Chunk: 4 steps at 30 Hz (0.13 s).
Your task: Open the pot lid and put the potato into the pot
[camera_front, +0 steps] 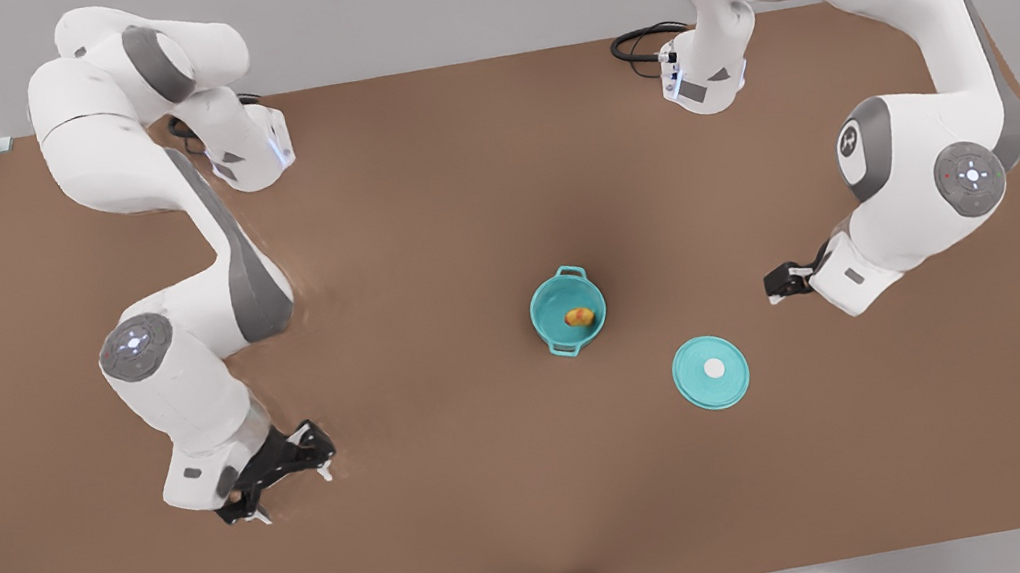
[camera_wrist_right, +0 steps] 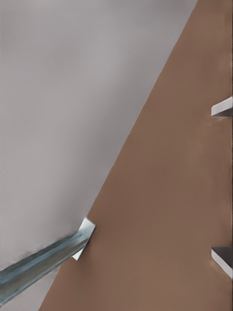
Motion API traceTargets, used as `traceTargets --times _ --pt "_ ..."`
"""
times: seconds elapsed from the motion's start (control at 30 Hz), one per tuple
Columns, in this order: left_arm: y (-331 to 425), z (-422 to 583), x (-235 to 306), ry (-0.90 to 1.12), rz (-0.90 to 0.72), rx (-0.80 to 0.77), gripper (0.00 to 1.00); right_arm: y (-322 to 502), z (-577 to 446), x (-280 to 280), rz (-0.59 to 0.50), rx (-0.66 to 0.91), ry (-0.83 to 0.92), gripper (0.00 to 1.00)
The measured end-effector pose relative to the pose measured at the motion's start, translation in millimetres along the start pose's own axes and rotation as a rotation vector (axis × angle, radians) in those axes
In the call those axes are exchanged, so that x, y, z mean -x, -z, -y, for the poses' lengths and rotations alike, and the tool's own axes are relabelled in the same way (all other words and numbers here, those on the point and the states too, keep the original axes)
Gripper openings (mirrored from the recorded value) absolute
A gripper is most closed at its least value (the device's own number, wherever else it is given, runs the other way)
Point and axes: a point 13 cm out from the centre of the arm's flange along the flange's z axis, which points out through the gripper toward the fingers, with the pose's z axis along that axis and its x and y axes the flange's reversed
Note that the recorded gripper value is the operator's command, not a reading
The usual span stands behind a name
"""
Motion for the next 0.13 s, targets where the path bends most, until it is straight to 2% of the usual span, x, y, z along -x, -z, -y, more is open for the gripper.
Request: traceTargets --times 0.07,0.13 --pt "3 -1 1 -0.001 0.007 0.007 1.00 17 128 -67 -0.091 -0.008 -0.191 1.00" --pt "3 -3 2 0.000 0.009 0.011 1.00 28 158 -109 -0.175 -0.026 -0.226 1.00"
